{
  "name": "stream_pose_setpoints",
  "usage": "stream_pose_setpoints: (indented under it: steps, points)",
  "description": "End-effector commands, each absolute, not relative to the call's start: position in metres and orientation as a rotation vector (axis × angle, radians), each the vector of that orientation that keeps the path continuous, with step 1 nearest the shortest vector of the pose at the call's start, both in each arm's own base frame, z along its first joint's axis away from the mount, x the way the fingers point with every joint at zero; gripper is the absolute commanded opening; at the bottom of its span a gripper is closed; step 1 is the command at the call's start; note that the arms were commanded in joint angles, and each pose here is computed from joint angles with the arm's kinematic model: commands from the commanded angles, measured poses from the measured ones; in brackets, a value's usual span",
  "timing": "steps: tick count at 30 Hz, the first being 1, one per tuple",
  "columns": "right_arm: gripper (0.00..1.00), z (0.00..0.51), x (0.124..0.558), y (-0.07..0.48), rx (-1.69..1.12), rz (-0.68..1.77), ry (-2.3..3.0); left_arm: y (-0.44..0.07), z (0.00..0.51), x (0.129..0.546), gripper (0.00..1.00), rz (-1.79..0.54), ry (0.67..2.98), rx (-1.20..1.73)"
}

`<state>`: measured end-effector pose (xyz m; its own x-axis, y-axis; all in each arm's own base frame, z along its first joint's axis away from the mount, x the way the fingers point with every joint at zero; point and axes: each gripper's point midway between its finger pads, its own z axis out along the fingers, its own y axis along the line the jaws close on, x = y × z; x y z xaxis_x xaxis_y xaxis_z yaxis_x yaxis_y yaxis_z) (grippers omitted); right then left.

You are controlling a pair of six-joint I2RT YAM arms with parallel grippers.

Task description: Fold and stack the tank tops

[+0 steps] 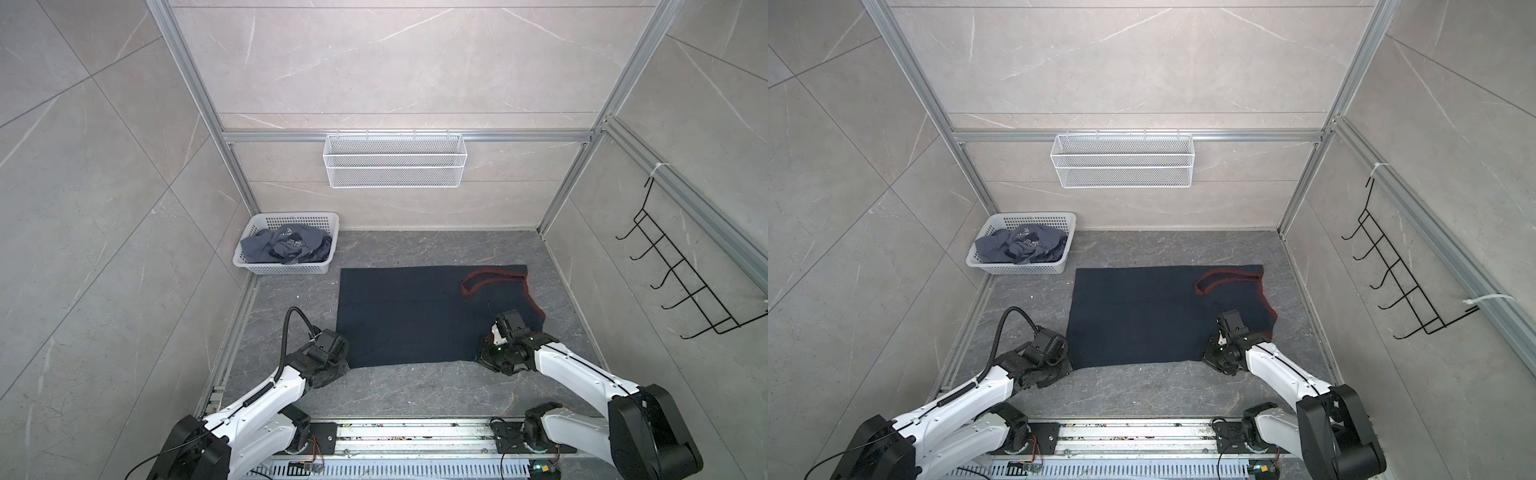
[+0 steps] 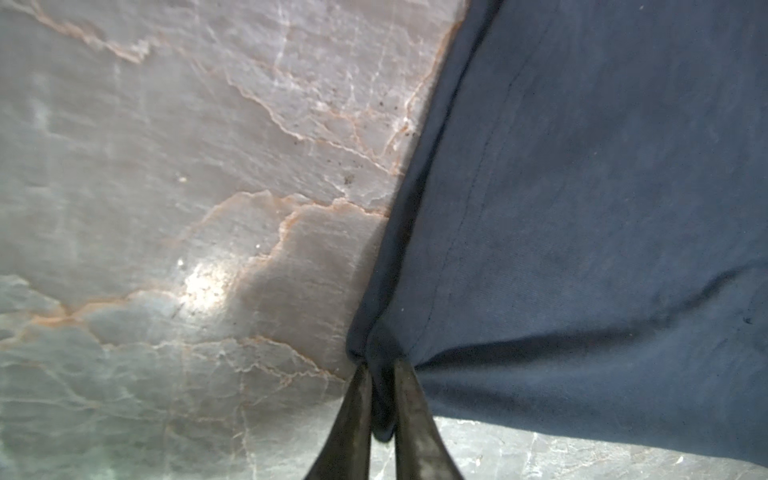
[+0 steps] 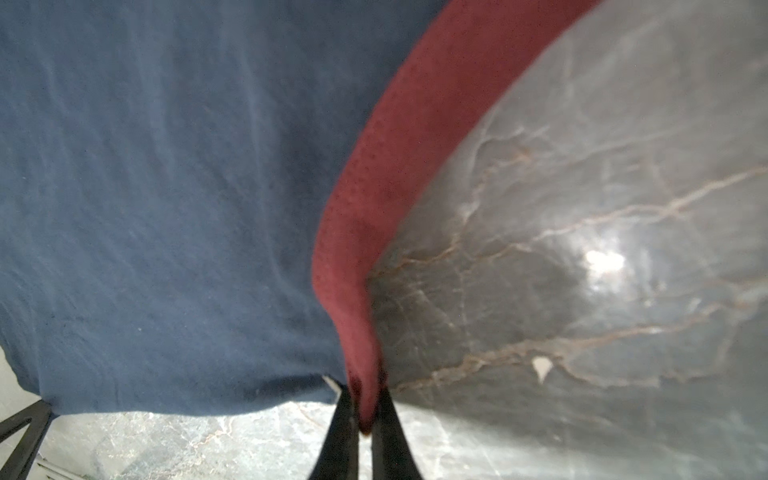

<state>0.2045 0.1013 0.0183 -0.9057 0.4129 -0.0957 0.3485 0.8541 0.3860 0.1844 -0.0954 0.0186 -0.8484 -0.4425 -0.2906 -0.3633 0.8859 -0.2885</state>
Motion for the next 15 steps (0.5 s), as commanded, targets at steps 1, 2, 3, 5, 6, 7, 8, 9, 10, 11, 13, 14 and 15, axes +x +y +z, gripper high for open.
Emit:
stream_pose_setpoints:
  steps: [1,2,3,5,6,7,8,9,10,11,13,14,15]
  points:
    - [0.05,0.025,0.211,0.097,0.564,0.484,2.844,-0.094,0.03,0.197,0.07,-0.285,2.662,-0.568]
    - [0.03,0.026,0.211,0.096,0.562,0.479,2.844,-0.095,0.031,0.198,0.05,-0.284,2.663,-0.565]
    - [0.02,0.028,0.211,0.097,0.559,0.479,2.843,-0.096,0.034,0.199,0.03,-0.285,2.661,-0.563]
    - [0.0,0.033,0.214,0.096,0.551,0.477,2.834,-0.097,0.04,0.202,0.0,-0.288,2.654,-0.557]
    - [0.0,0.035,0.214,0.097,0.545,0.477,2.833,-0.097,0.042,0.203,0.0,-0.284,2.653,-0.554]
    - [0.0,0.038,0.215,0.097,0.54,0.477,2.827,-0.098,0.046,0.206,0.0,-0.285,2.645,-0.553]
    - [0.0,0.042,0.216,0.096,0.533,0.471,2.822,-0.099,0.05,0.209,0.0,-0.289,2.637,-0.547]
    - [0.0,0.044,0.217,0.096,0.525,0.466,2.818,-0.1,0.054,0.211,0.0,-0.29,2.63,-0.541]
    - [0.0,0.047,0.219,0.095,0.519,0.458,2.812,-0.101,0.058,0.214,0.0,-0.291,2.618,-0.539]
    - [0.0,0.05,0.222,0.094,0.514,0.448,2.807,-0.102,0.064,0.218,0.0,-0.291,2.607,-0.531]
    - [0.0,0.055,0.228,0.092,0.505,0.412,2.799,-0.104,0.073,0.227,0.0,-0.294,2.583,-0.518]
    - [0.0,0.058,0.233,0.091,0.501,0.397,2.792,-0.106,0.079,0.232,0.0,-0.288,2.571,-0.507]
    - [0.0,0.062,0.238,0.091,0.495,0.394,2.782,-0.106,0.084,0.237,0.0,-0.282,2.56,-0.501]
